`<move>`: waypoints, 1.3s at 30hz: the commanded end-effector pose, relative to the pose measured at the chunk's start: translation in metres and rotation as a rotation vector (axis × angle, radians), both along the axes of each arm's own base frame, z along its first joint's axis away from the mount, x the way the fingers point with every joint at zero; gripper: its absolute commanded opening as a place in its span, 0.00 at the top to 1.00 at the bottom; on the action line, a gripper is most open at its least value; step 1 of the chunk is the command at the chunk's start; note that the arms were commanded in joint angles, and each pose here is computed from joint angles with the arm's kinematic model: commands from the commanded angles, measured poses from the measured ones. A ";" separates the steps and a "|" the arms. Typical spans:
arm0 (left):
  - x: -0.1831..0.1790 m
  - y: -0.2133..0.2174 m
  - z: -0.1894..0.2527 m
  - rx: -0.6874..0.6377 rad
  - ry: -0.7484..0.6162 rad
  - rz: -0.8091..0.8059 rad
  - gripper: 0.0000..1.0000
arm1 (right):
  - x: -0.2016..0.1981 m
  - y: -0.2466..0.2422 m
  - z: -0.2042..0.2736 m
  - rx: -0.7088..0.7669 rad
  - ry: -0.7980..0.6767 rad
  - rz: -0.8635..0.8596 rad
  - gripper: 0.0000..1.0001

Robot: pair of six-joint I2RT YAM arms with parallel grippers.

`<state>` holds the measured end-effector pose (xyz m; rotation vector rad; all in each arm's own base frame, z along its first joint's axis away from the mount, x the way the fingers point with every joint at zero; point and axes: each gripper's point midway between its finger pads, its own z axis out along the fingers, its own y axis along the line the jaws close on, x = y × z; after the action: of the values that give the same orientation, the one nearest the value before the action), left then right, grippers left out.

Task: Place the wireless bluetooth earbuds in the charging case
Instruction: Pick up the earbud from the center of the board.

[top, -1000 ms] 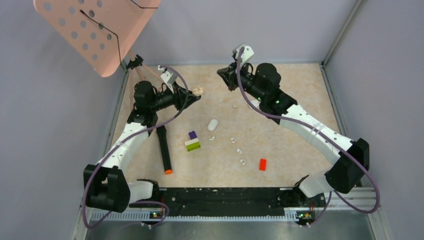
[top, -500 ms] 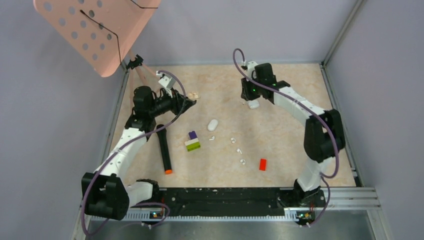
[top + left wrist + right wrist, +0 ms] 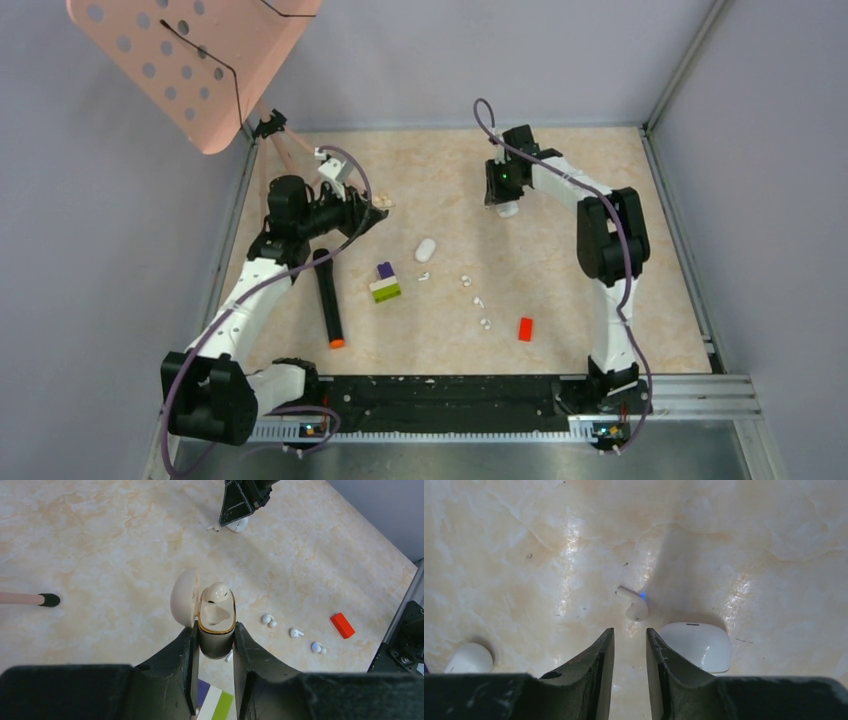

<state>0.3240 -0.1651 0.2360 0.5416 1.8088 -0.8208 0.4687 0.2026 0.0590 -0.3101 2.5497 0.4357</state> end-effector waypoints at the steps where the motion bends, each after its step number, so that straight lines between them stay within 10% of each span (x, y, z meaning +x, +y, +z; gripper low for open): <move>1: 0.008 0.006 0.020 0.019 -0.057 0.025 1.00 | 0.023 0.003 0.013 0.015 -0.031 -0.075 0.70; 39: 0.011 0.013 0.015 0.030 -0.049 0.060 1.00 | 0.000 0.007 -0.049 -0.106 0.067 -0.047 0.82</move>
<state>0.3308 -0.1546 0.2303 0.5006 1.8616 -0.7702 0.4760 0.2072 0.0304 -0.2339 2.6144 0.3489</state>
